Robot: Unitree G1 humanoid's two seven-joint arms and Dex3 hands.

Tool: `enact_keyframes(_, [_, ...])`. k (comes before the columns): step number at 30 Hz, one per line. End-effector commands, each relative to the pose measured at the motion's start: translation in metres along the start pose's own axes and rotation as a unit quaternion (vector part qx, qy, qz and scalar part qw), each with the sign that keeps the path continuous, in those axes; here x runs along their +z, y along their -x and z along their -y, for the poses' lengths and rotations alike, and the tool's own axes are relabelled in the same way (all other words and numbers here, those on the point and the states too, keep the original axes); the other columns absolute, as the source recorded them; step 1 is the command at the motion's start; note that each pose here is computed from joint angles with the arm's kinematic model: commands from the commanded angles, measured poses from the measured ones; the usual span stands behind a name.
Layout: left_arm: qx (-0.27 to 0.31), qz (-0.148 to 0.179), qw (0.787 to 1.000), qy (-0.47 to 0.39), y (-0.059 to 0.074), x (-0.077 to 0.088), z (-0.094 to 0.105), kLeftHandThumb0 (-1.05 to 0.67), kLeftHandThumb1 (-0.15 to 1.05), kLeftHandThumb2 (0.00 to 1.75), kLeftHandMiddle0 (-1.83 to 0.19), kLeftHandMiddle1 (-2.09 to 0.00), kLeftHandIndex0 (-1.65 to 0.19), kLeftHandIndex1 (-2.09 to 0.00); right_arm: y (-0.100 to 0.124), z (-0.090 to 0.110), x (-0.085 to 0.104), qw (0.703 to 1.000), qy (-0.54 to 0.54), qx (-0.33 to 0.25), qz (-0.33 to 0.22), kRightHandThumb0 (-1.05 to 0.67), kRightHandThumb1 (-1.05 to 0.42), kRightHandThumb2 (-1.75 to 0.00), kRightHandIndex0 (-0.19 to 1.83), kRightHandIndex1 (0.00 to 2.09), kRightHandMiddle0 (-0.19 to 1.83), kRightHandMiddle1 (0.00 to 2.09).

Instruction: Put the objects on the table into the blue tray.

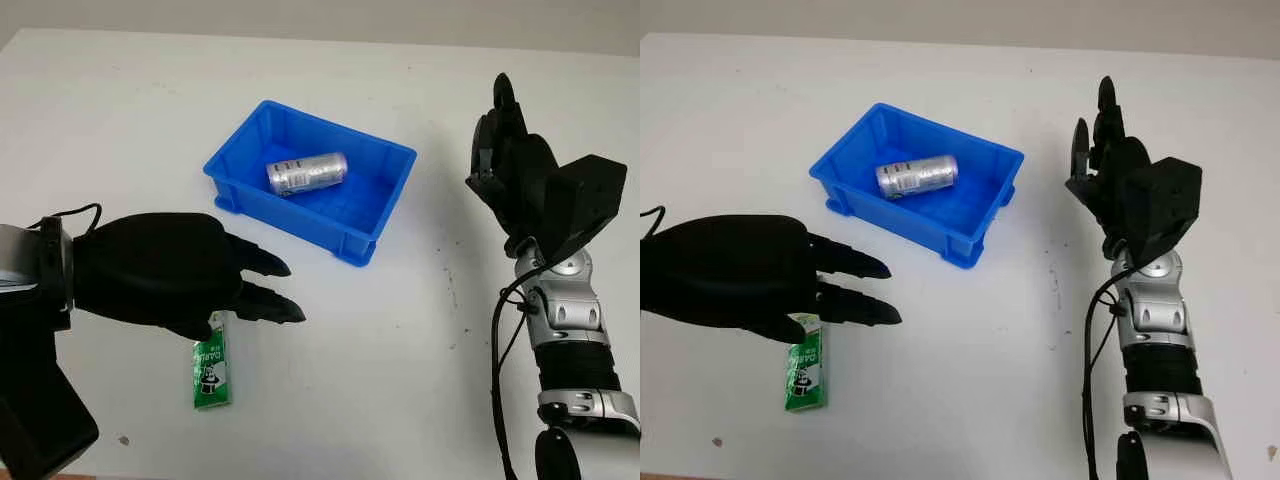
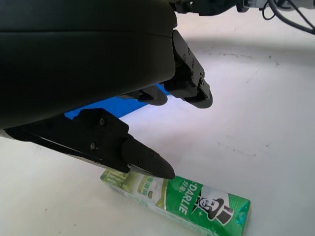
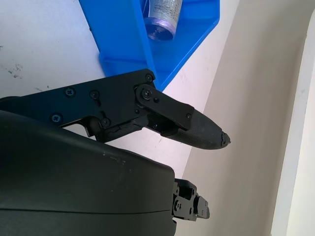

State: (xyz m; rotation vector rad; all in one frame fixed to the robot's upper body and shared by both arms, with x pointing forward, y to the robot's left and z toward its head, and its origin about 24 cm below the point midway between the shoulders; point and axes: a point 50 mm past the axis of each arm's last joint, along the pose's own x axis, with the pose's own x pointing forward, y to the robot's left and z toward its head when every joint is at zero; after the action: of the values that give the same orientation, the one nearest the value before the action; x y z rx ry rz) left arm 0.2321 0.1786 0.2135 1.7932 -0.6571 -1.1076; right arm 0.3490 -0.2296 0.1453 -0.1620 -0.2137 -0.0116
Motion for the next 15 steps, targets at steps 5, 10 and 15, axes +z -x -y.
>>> enact_keyframes(5, [-0.015,0.005,1.0,0.006,-0.001,0.004,0.002,-0.14,0.96,0.06,-0.43,-0.06,-0.47,-0.08,-0.002,0.004,0.006,1.0,-0.002,-0.001,0.01,-0.61,-1.05,-0.82,-0.19,0.0,-0.19,0.0])
enact_keyframes(10, [-0.017,-0.013,1.0,-0.018,0.005,0.003,-0.009,-0.18,0.97,0.06,-0.37,-0.03,-0.4,-0.04,-0.004,0.003,0.006,1.0,-0.002,0.0,0.009,-0.61,-1.05,-0.83,-0.19,0.0,-0.19,0.0])
enact_keyframes(15, [-0.045,-0.04,0.997,-0.046,0.013,0.001,-0.024,-0.27,0.99,0.06,-0.16,-0.01,-0.22,-0.01,-0.005,0.001,0.007,1.0,0.002,0.002,0.009,-0.62,-1.05,-0.82,-0.19,0.0,-0.19,0.0])
